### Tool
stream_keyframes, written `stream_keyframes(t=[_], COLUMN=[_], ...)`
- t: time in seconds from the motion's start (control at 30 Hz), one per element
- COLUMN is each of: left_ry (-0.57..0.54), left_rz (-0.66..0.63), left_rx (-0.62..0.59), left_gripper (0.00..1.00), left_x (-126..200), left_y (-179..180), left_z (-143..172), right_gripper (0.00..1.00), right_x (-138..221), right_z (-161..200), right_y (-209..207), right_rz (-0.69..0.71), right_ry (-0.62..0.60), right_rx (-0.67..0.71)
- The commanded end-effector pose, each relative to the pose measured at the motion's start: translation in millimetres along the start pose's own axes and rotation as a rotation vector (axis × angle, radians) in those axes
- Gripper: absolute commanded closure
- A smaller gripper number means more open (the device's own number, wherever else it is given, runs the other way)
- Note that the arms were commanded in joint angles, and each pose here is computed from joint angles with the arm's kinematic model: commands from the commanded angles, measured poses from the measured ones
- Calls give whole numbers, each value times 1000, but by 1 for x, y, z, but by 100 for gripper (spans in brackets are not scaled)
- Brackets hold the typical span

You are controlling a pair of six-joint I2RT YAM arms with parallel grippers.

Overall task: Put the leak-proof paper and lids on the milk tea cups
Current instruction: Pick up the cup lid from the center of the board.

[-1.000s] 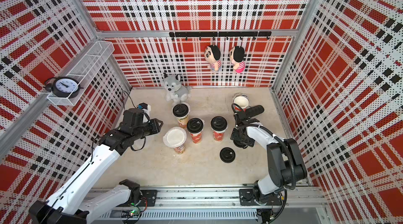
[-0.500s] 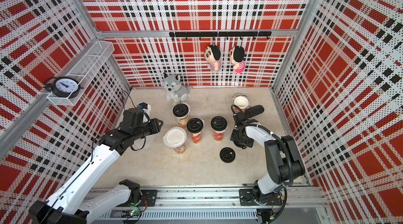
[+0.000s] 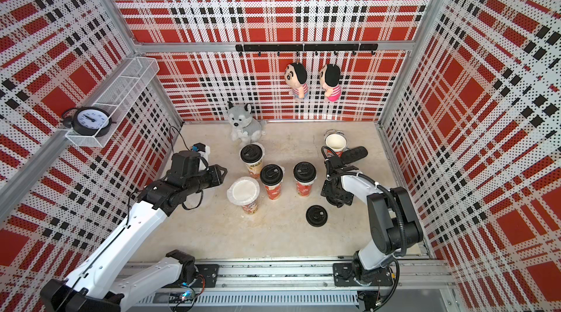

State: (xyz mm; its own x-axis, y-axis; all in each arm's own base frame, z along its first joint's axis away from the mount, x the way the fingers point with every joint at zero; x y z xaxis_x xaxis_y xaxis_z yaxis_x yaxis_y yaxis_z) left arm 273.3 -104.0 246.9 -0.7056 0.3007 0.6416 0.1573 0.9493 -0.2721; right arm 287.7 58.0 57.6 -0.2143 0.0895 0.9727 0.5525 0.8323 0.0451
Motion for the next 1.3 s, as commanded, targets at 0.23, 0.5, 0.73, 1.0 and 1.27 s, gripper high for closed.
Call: stream_keyframes(t=[0.23, 0.5, 0.73, 1.0, 1.27], left_ry=[-10, -10, -9, -9, -9], left_rz=[-9, -10, -14, -13, -10], left_rx=[-7, -7, -7, -5, -5], left_gripper=[69, 69, 69, 69, 69], left_x=[0, 0, 1, 1, 2], left_y=[2, 2, 3, 2, 2], left_z=[-4, -4, -4, -4, -4], right_gripper=[13, 13, 14, 17, 21], right_x=[7, 6, 1, -3, -5], right_z=[-13, -16, -16, -14, -11], right_y=[3, 5, 7, 7, 6], right_rz=[14, 10, 4, -1, -13], right_ry=[-52, -59, -54, -49, -43], right_rx=[-6, 1, 0, 2, -1])
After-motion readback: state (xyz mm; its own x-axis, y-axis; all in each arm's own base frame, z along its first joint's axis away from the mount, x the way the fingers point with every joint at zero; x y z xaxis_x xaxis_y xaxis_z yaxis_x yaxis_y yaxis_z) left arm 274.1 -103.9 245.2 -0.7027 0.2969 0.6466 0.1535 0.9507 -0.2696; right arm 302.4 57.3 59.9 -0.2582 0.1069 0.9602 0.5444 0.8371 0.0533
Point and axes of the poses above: each gripper's point midway between its finger pads, its own x axis back along the fingers, its own y axis along the line the jaws close on, z = x × y, the point moved 3 cm from there along x, back along the fingers, and after that the axes turned 11 degrees about -x, right-handed, at the moved point
